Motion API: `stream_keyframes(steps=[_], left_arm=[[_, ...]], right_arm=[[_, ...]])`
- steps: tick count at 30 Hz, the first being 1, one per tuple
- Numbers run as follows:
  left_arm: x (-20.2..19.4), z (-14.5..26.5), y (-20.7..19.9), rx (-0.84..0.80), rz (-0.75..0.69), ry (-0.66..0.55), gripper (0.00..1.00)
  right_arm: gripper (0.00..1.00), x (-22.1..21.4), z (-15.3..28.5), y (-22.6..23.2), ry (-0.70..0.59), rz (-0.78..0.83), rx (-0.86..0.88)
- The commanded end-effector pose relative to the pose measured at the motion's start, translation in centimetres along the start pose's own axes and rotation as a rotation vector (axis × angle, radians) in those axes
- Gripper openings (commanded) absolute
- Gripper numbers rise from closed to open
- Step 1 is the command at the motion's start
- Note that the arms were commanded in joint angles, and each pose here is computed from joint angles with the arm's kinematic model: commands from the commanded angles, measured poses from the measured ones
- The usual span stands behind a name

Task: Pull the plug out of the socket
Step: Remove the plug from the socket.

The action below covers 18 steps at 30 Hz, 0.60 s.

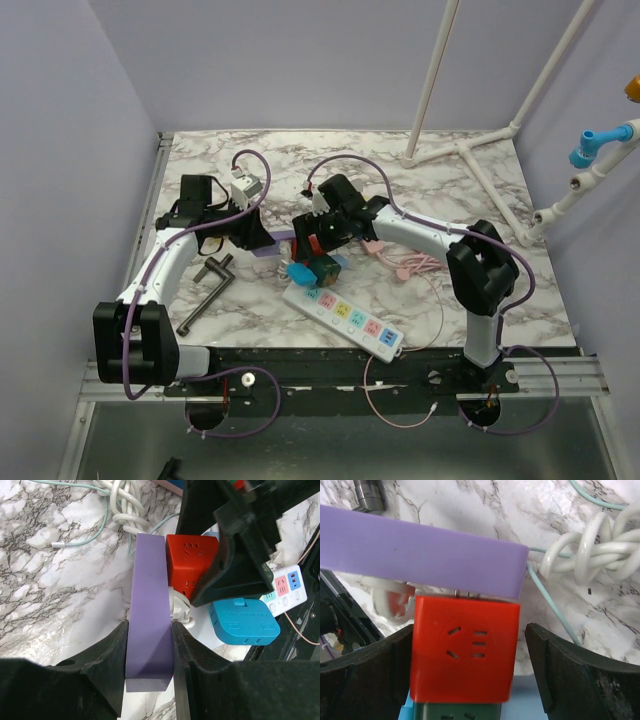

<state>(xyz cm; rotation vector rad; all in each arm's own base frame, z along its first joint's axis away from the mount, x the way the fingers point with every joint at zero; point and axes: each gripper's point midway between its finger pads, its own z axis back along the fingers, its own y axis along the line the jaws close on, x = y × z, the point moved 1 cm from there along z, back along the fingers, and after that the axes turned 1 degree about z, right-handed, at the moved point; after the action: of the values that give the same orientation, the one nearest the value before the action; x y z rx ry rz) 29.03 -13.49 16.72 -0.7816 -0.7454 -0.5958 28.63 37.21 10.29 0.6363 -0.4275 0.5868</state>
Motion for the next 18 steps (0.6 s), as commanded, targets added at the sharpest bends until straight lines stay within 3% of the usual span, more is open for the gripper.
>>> stream_keyframes(steps=[1,8,14,18], left_arm=[[2.7,0.7,-2.8,-0.099,-0.055,-0.093,0.00],[1.9,0.3,-3.3,-0.113,-0.058,-0.066,0.00],[0.4,-0.5,-4.1,-0.150,-0.077,0.010,0.50],[-0.3,-1.0,-4.4,-0.168,-0.075,0.049,0.60]], right_arm=[[0.90,0.7,-0.9,1.1,0.012,-0.026,0.059],[0.62,2.4,0.0,0.9,-0.045,-0.017,0.027],[0.44,3.9,1.3,0.9,-0.087,0.017,-0.008],[0.42,4.4,2.0,1.1,-0.110,0.036,-0.016]])
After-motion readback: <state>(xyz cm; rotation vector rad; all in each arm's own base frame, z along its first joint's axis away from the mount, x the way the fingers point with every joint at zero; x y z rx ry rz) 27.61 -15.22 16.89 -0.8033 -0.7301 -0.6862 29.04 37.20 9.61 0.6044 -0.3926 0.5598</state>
